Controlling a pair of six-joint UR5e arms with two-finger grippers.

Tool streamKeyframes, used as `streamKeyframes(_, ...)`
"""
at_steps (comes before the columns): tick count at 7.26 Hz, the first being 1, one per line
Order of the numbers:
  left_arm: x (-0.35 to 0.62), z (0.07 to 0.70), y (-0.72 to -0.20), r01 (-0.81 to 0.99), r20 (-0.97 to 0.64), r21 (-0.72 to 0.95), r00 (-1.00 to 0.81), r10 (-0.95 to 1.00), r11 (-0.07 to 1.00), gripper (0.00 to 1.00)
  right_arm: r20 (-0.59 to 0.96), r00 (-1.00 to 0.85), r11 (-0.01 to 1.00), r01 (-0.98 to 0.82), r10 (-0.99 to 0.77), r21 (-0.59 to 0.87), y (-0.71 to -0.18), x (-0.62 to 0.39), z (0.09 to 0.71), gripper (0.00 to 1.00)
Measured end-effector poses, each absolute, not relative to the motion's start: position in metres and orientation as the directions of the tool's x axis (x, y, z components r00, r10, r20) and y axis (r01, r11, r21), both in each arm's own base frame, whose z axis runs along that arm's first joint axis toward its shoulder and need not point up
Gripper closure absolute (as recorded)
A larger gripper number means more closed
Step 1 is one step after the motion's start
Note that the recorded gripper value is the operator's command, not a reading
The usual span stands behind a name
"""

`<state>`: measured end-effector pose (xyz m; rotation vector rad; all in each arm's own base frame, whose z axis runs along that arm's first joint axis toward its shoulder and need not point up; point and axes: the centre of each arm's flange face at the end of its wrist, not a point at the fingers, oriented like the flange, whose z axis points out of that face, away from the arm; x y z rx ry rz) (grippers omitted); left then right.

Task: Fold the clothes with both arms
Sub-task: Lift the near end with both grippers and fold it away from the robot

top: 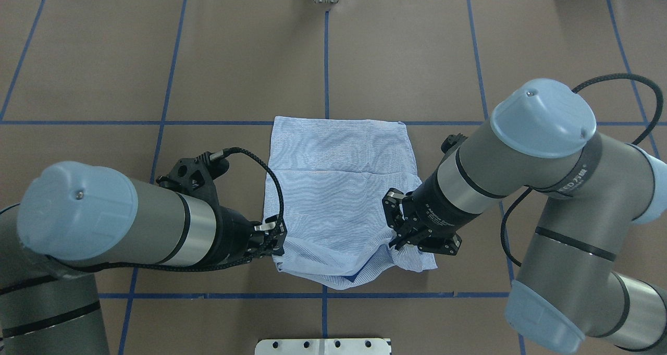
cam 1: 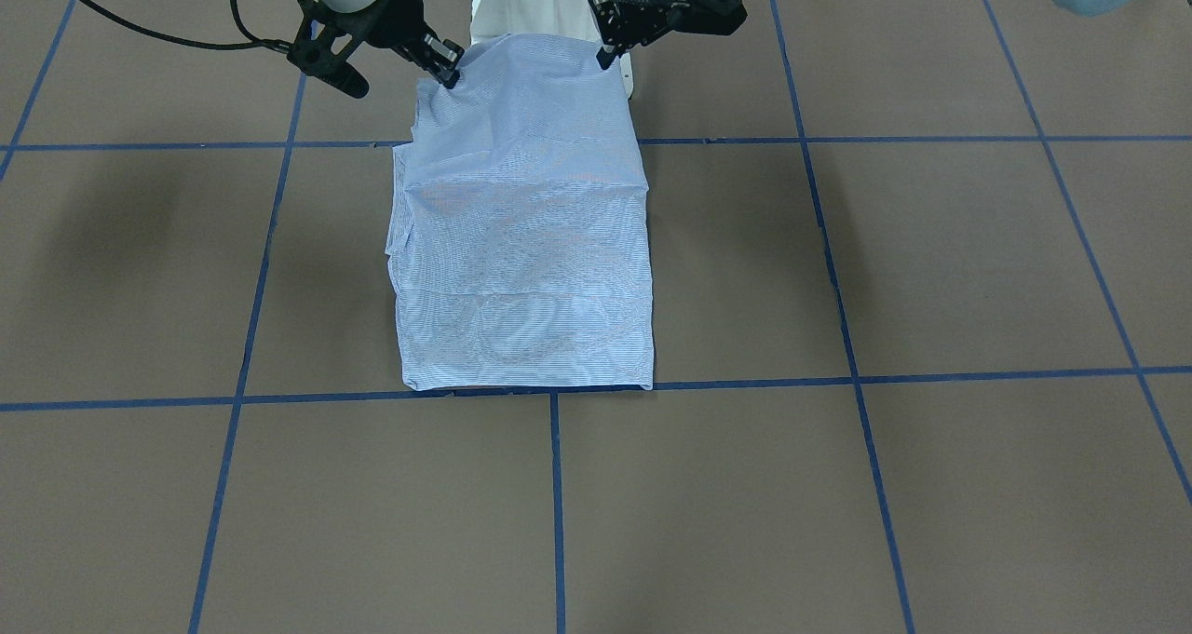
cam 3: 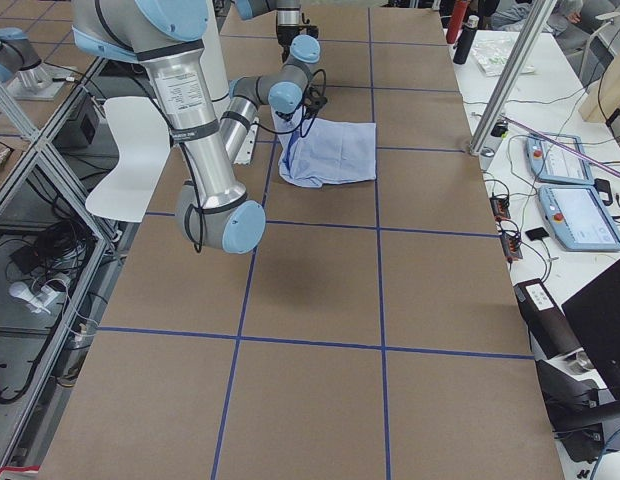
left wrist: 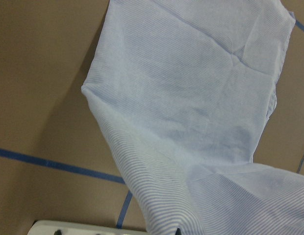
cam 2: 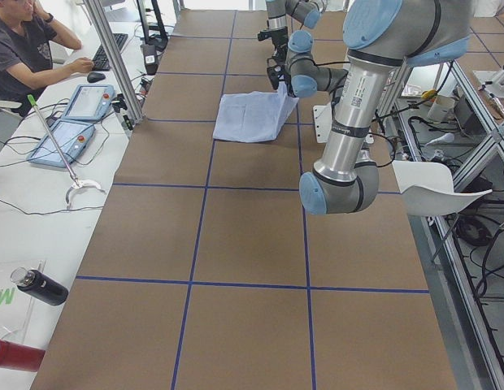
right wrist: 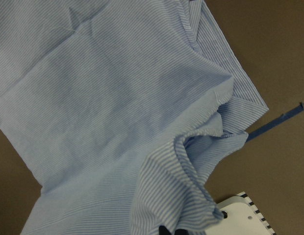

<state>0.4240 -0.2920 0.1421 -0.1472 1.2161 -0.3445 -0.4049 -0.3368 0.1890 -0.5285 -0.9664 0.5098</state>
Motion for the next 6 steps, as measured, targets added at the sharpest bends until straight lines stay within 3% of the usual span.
streamKeyframes(6, 0.466, 0.202, -0.406, 0.302, -0.903, -0.244, 0.275, -0.329, 0.922, 1.0, 0.547, 0.47, 0.709, -0.305, 0.693, -0.636, -0.439, -0.453, 0.206, 1.0)
